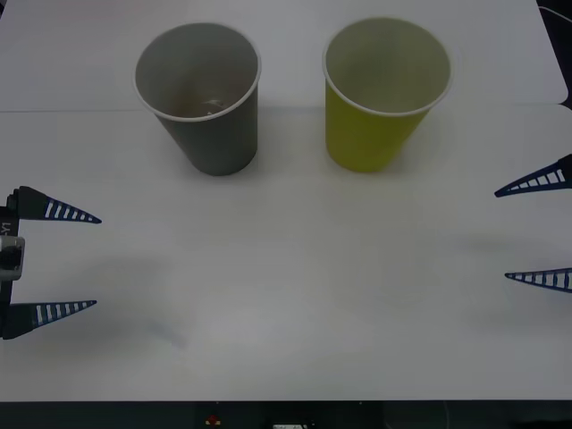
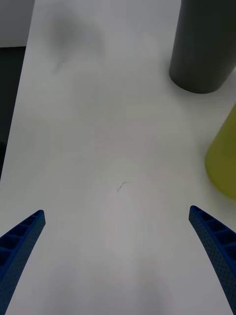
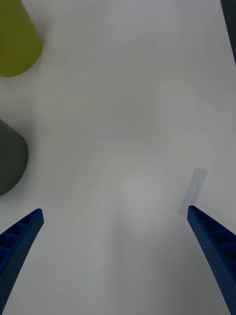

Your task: Put the can into the green bin and the plastic bottle into the gray bin

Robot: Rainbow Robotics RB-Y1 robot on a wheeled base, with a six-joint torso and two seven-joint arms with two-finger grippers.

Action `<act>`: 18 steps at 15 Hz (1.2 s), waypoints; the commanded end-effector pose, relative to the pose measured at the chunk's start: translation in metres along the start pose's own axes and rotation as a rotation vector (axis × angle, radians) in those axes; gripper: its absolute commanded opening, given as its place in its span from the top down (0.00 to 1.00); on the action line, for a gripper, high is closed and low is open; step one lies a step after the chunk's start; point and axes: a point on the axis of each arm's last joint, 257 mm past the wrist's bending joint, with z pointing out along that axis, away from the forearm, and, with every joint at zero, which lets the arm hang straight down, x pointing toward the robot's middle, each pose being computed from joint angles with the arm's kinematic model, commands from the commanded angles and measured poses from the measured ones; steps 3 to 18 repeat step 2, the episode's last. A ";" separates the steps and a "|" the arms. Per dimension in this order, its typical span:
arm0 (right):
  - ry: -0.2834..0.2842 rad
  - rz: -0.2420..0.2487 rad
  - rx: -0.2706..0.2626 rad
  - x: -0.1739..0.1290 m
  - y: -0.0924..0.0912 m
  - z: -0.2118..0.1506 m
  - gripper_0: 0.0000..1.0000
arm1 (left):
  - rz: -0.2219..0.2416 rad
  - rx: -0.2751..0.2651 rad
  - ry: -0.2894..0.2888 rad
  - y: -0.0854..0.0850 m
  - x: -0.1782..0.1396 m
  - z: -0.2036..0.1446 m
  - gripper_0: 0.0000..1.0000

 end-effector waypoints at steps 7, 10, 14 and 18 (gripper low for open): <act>-0.004 0.004 -0.003 0.000 0.001 0.001 0.00 | 0.000 0.000 0.000 0.000 0.000 0.000 0.00; -0.004 0.004 -0.003 0.000 0.001 0.001 0.00 | 0.000 0.000 0.000 0.000 0.000 0.000 0.00; -0.004 0.004 -0.003 0.000 0.001 0.001 0.00 | 0.000 0.000 0.000 0.000 0.000 0.000 0.00; -0.004 0.004 -0.003 0.000 0.001 0.001 0.00 | 0.000 0.000 0.000 0.000 0.000 0.000 0.00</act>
